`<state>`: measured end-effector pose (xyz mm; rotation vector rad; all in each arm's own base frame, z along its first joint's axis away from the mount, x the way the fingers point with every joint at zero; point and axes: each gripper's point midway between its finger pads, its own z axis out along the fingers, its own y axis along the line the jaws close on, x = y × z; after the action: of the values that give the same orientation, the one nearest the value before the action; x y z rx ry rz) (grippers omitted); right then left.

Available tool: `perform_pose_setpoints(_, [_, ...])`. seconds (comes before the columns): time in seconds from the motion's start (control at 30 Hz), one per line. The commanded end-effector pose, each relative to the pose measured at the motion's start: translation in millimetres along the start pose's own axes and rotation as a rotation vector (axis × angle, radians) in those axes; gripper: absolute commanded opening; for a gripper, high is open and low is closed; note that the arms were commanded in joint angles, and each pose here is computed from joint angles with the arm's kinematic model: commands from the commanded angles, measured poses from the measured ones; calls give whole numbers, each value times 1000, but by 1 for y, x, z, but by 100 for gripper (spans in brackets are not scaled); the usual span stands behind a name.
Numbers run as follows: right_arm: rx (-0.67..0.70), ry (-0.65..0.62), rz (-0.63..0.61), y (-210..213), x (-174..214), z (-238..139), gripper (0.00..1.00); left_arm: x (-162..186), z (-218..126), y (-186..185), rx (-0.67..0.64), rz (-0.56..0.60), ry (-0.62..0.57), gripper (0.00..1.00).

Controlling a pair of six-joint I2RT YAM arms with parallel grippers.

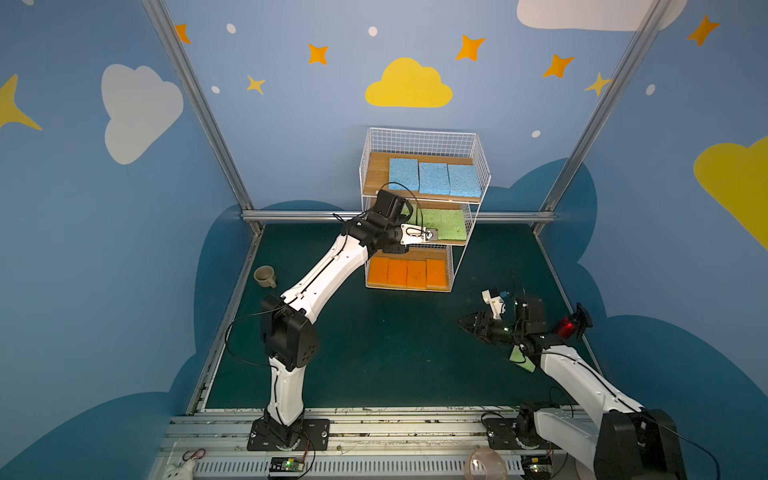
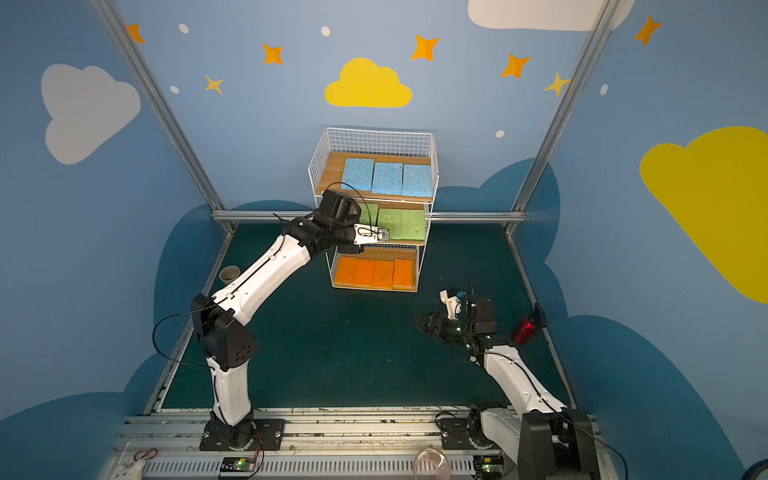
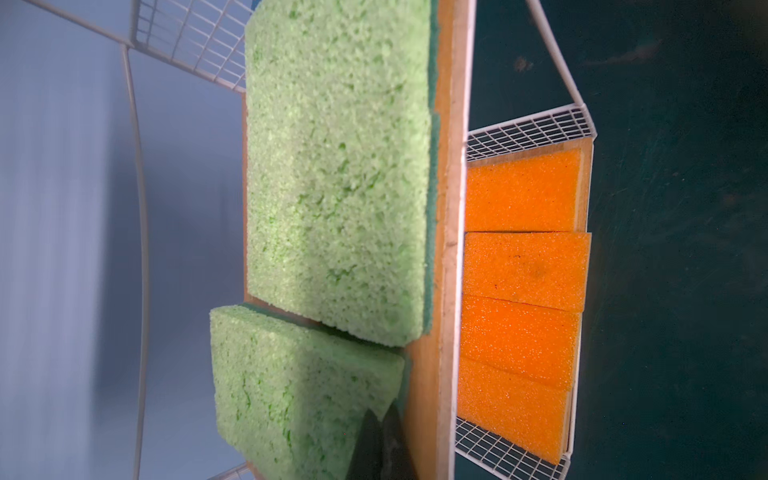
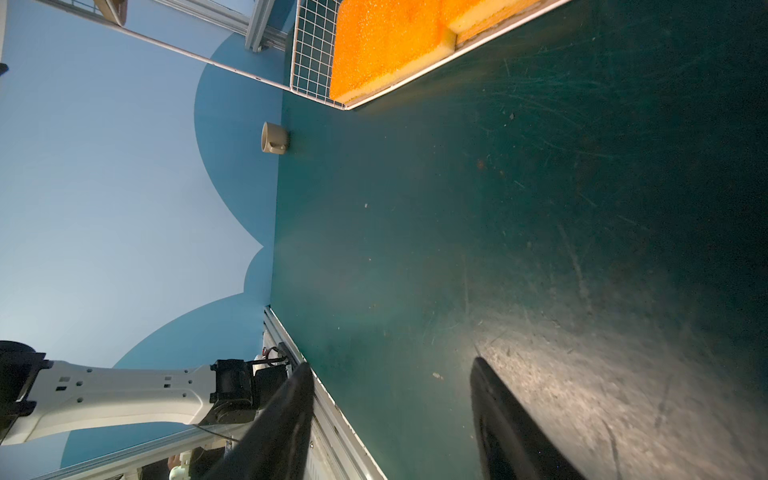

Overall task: Place and organize the cleaning sponges onto the shelf
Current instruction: 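Insert the sponge onto the middle board beside the two green sponges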

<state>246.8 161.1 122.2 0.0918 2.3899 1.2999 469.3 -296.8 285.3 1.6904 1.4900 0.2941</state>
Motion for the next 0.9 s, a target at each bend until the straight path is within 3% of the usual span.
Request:
perform_pose_setpoints(0.0, [-18,-2,-26,8,-3,-1,59,3,2,1,12,-58,10,3])
perform_pose_setpoints(0.33, [-16,-4,-30,9,-3,-2,60,-4,5,-11,42,-14,1,5])
perform_pose_setpoints(0.63, [-19,-5,-31,9,-3,-2,59,-4,1,-15,44,-15,3,20])
perform_pose_setpoints(0.77, [-19,-6,-31,10,-4,-3,59,-3,1,-18,35,-18,4,36])
perform_pose_setpoints(0.87, [-19,-6,-33,10,-3,-3,60,-2,-2,-18,20,-21,1,57])
